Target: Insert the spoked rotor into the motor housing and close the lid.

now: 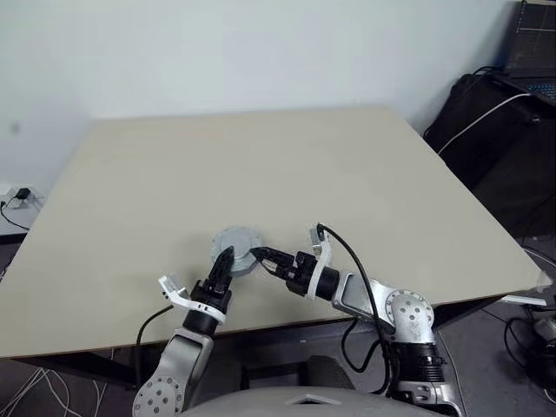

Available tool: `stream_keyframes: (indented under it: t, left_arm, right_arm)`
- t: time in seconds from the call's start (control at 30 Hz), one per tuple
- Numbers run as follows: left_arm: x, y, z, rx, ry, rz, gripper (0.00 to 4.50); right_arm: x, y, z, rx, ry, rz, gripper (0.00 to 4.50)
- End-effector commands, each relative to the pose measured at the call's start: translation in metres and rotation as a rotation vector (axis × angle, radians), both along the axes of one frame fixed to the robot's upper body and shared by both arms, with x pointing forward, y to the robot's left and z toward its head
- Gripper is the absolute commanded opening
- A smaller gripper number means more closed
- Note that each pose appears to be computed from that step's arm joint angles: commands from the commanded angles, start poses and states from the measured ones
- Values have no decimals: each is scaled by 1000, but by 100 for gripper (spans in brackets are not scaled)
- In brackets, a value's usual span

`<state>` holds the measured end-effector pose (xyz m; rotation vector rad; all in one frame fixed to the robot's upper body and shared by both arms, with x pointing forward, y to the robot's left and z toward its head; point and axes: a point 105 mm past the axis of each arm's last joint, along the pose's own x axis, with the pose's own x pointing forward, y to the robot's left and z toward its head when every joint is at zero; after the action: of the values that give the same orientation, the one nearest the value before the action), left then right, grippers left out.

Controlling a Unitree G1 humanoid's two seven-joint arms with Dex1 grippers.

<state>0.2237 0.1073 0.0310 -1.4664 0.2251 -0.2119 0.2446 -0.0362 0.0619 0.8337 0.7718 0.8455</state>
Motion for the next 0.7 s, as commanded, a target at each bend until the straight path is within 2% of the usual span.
stream_keyframes:
  t: [0.03, 0.2, 0.3, 0.47, 0.7]
  left_arm:
    - [19, 0, 24, -30, -88, 47, 211]
    - [38, 13, 24, 55, -81, 80, 211]
    - [54, 25, 22, 89, -69, 131, 211]
    - [82, 43, 10, 142, -15, 187, 211]
    - [119, 54, -4, 207, 47, 216, 211]
  right_arm:
    - [8, -2, 9, -158, -242, 12, 450]
    - [24, -24, -3, -420, -605, -78, 450]
    - [22, -31, -13, -514, -765, -60, 450]
    - [18, -42, -31, -615, -867, -75, 450]
    - [16, -48, -38, -655, -911, -108, 450]
